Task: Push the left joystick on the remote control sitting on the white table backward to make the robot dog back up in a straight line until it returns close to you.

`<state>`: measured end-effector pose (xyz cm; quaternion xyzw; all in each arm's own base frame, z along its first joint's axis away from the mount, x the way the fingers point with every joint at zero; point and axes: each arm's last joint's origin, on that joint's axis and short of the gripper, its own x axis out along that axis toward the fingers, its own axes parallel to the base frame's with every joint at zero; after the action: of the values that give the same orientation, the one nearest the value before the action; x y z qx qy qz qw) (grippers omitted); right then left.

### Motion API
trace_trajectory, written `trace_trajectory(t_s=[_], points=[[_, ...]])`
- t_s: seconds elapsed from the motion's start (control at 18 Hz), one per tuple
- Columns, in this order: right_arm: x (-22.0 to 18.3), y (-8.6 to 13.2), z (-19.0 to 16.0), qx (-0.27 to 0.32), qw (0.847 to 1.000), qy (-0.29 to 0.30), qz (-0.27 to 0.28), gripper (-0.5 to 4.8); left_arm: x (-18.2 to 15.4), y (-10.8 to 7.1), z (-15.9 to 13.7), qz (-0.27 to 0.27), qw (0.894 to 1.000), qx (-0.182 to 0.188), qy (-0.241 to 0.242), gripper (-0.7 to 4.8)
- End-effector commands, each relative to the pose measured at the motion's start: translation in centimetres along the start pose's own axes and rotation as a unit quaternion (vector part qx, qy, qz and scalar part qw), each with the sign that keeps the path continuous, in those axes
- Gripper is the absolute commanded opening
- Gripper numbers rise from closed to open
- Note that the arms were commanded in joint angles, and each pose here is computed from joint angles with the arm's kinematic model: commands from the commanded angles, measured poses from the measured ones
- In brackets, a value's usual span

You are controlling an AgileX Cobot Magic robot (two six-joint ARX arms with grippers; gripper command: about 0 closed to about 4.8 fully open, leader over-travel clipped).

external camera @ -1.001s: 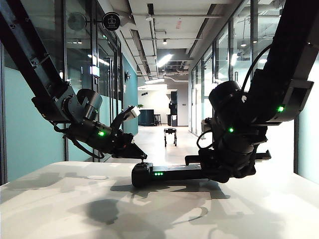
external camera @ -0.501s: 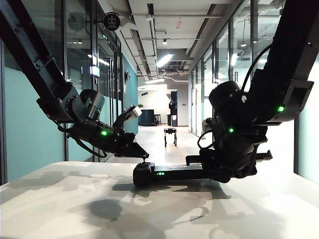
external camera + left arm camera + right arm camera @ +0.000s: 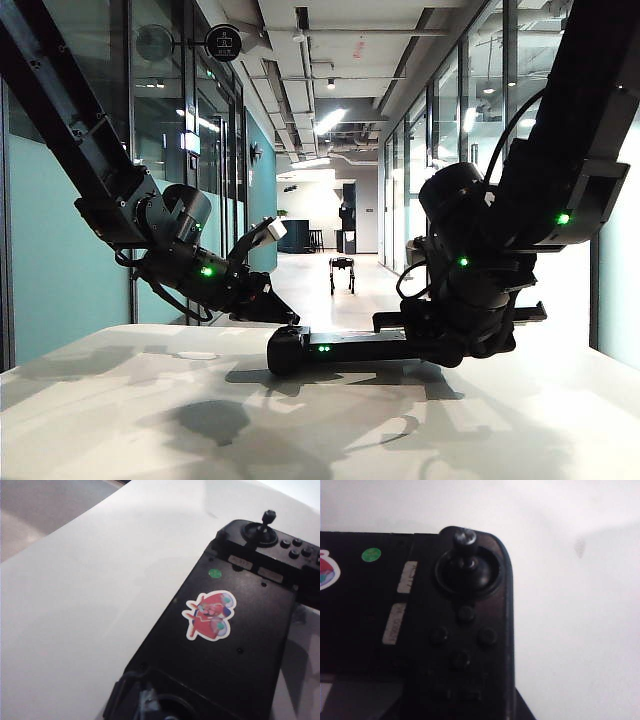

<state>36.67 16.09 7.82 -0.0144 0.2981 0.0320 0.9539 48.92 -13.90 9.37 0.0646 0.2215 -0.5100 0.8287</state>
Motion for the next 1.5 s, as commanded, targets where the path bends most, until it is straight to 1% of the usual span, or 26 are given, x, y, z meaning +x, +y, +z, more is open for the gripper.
trace_trajectory(t_s=[0.06, 0.17, 0.22, 0.28, 0.5, 0.67, 0.78, 0.95, 1.11, 1.34, 1.5], points=[[-0.2, 0.2, 0.8, 0.007, 1.000, -0.023, 0.000, 1.57, -0.1, 0.0, 0.3, -0.003, 1.000, 0.015, -0.004, -0.06], [-0.2, 0.2, 0.8, 0.007, 1.000, -0.023, 0.000, 1.57, -0.1, 0.0, 0.3, -0.005, 1.000, 0.016, -0.004, -0.06], [-0.2, 0.2, 0.8, 0.007, 1.000, -0.023, 0.000, 1.57, -0.2, 0.0, 0.3, -0.021, 1.000, 0.018, -0.011, -0.06], [-0.2, 0.2, 0.8, 0.007, 1.000, -0.023, 0.000, 1.57, -0.3, 0.1, 0.2, -0.025, 0.999, 0.023, -0.013, -0.06], [-0.2, 0.1, 0.8, 0.007, 1.000, -0.023, 0.000, 1.57, -0.4, 0.1, 0.0, -0.026, 0.999, 0.020, -0.008, -0.06], [-0.2, 0.1, 0.8, 0.007, 1.000, -0.023, -0.001, 1.57, -0.4, 0.1, 0.0, -0.025, 0.999, 0.023, -0.007, -0.06], [-0.2, 0.1, 0.8, 0.007, 1.000, -0.024, -0.001, 1.57, -0.4, 0.3, 0.1, -0.006, 1.000, 0.030, -0.002, -0.06], [-0.2, 0.1, 0.8, 0.007, 1.000, -0.024, -0.001, 1.57, -0.4, 0.4, 0.6, 0.003, 0.999, 0.048, -0.017, -0.06], [-0.2, 0.1, 0.8, 0.007, 1.000, -0.024, -0.001, 1.57, -0.4, 0.6, 1.1, 0.004, 0.998, 0.052, -0.023, -0.06], [-0.2, 0.1, 0.8, 0.007, 1.000, -0.023, 0.000, 1.57, -0.3, 0.6, 1.2, -0.010, 0.998, 0.057, -0.033, -0.06], [-0.2, 0.1, 0.8, 0.008, 1.000, -0.024, -0.005, 1.57, -0.4, 0.7, 1.4, -0.006, 0.997, 0.066, -0.040, -0.06]])
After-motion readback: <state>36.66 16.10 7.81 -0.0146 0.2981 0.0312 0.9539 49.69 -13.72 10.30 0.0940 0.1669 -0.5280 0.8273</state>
